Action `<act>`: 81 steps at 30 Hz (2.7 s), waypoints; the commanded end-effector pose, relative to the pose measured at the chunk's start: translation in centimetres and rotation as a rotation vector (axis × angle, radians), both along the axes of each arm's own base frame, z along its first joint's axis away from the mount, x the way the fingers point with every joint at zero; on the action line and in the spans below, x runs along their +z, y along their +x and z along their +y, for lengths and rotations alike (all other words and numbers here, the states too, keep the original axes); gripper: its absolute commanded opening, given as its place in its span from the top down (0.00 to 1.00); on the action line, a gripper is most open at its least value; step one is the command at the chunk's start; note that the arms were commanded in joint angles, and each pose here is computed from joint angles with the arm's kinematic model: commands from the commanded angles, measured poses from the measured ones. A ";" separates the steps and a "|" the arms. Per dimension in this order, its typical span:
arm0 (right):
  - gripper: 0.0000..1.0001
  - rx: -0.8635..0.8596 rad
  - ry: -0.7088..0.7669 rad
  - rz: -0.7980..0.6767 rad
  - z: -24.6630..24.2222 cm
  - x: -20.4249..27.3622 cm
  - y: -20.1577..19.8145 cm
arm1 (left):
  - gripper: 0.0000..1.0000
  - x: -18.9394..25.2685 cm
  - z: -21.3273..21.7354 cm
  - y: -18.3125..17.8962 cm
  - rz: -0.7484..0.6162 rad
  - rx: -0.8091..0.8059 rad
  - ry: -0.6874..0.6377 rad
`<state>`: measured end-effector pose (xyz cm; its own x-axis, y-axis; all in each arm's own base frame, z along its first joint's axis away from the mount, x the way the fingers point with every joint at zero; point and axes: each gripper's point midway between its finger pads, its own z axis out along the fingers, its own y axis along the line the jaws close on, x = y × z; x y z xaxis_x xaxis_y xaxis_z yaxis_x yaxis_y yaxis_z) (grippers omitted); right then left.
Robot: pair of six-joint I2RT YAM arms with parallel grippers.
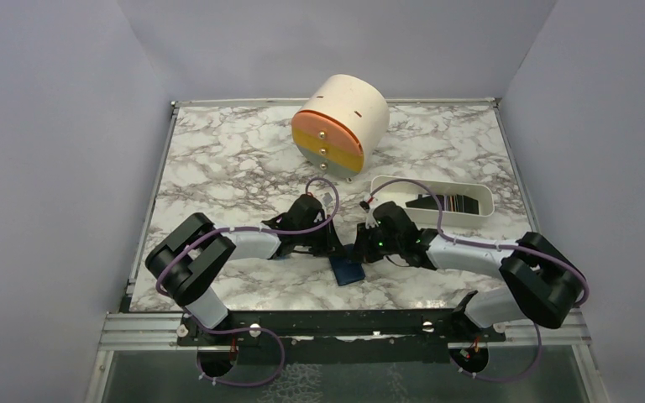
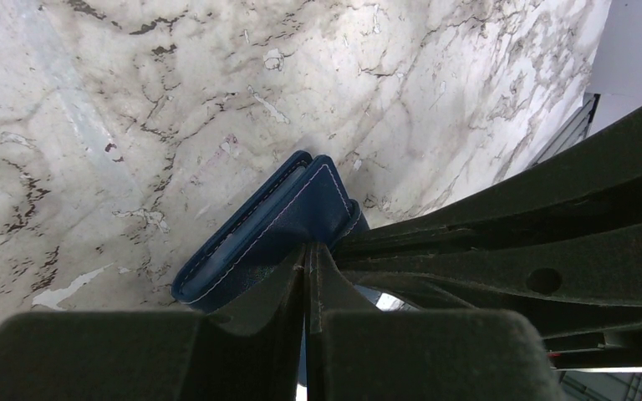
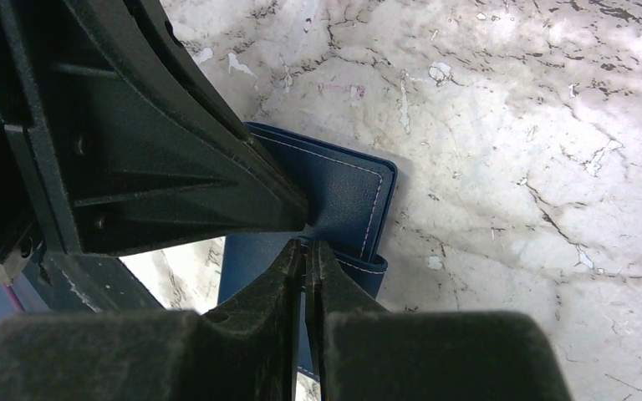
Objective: Put the credit cards into the card holder
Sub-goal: Close the card holder at the center of the board.
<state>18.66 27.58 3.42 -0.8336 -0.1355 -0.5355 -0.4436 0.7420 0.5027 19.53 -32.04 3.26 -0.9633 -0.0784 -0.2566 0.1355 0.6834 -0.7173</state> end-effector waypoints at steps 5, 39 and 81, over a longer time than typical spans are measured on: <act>0.93 0.025 -0.108 0.039 -2.2 -1.9 -2.6 | 0.93 -3.5 1.6 -0.7 0.035 0.017 0.124; 0.94 -0.012 -0.266 0.102 -3.4 -4.5 -3.0 | 0.93 -4.4 1.8 -1.4 0.056 0.014 0.125; 0.94 0.088 -0.486 0.285 -4.5 -9.9 -3.9 | 0.88 0.5 4.5 0.1 -0.091 0.074 0.208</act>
<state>18.75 31.24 1.81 -0.8857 -0.2777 -0.3721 -0.4416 0.7511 0.4907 20.49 -28.74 3.73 -0.9255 -0.1187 -0.3596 0.1317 0.7895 -0.5995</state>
